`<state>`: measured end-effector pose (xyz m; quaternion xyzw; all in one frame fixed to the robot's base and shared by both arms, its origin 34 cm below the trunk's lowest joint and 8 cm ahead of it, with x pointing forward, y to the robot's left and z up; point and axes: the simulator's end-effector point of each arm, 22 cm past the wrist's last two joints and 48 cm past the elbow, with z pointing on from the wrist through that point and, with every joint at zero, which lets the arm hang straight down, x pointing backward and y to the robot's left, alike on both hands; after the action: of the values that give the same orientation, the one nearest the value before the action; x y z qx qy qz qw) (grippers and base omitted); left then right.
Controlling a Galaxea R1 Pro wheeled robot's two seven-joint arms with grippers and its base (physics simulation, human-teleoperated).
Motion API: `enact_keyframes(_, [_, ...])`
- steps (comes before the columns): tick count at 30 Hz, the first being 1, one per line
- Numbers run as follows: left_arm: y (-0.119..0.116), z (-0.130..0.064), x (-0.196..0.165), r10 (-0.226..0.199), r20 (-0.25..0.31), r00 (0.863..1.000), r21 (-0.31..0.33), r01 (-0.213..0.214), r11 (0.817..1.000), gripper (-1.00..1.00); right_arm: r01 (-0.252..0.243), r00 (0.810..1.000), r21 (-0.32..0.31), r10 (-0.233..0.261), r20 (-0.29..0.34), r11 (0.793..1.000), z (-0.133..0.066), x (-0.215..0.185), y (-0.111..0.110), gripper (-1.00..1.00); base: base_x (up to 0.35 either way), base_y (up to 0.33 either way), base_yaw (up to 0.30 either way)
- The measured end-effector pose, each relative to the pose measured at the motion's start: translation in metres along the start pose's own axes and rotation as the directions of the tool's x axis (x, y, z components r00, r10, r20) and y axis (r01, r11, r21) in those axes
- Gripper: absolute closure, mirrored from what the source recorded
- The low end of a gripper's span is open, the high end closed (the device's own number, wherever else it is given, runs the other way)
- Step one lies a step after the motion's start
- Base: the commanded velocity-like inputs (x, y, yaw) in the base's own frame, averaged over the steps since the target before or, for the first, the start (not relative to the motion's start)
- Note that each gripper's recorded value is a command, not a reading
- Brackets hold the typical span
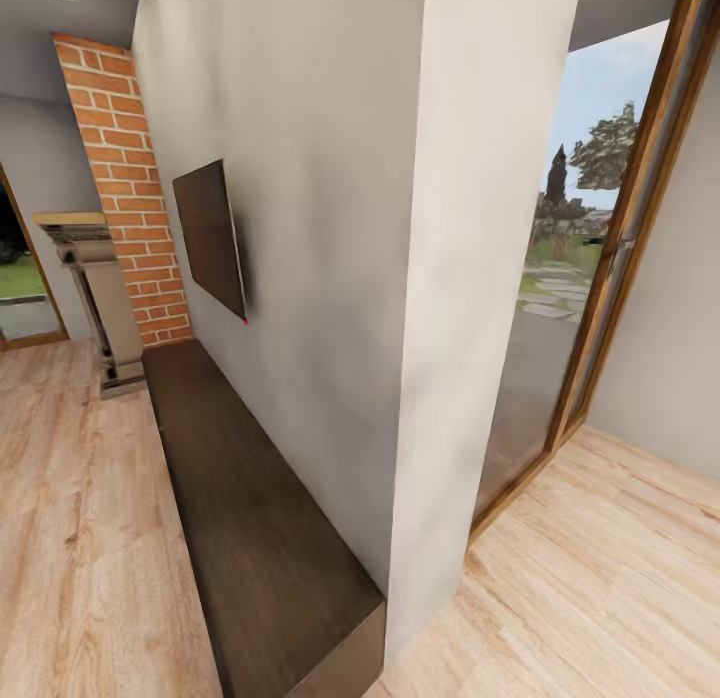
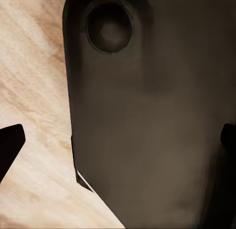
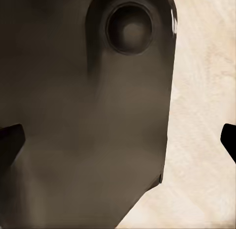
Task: In the kitchen, take the popcorn bag from the countertop, put it into the microwave, and heat it until the popcorn is cooked so the cooked popcorn ends up inside the bag.
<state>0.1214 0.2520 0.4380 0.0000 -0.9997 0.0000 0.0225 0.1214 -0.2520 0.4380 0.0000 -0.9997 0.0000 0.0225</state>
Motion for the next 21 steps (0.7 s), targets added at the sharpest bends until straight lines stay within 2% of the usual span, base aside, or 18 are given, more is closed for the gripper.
enact_keyframes(1, [0.004, 0.000, -0.004, -0.001, 0.010, 1.000, -0.004, 0.001, 1.000, -1.00, -0.010, 1.000, 0.001, 0.010, 0.002, 1.000, 0.000, -0.001, 0.002, -1.00, 0.000, 0.000, 0.000])
enact_keyframes(4, [0.008, 0.000, -0.013, 0.000, 0.034, 0.999, -0.009, 0.001, 1.000, -1.00, 0.000, 1.000, 0.001, 0.000, 0.004, 1.000, 0.000, -0.002, 0.001, -1.00, 0.000, 0.000, 0.000])
enact_keyframes(10, [0.008, 0.000, -0.015, 0.000, 0.039, 0.999, -0.009, 0.000, 1.000, -1.00, 0.016, 1.000, 0.000, -0.016, 0.007, 1.000, 0.000, -0.002, 0.001, -1.00, 0.000, 0.000, 0.000])
enact_keyframes(15, [0.008, 0.000, -0.015, 0.000, 0.039, 0.999, -0.009, 0.000, 1.000, -1.00, 0.003, 1.000, 0.001, -0.003, 0.015, 1.000, 0.000, -0.004, 0.000, -1.00, 0.000, 0.000, -0.012])
enact_keyframes(21, [0.008, 0.000, -0.016, 0.000, 0.039, 0.999, -0.009, 0.000, 1.000, -1.00, -0.002, 0.999, 0.006, 0.002, 0.036, 1.000, 0.000, -0.008, -0.004, -1.00, 0.000, 0.000, -0.190])
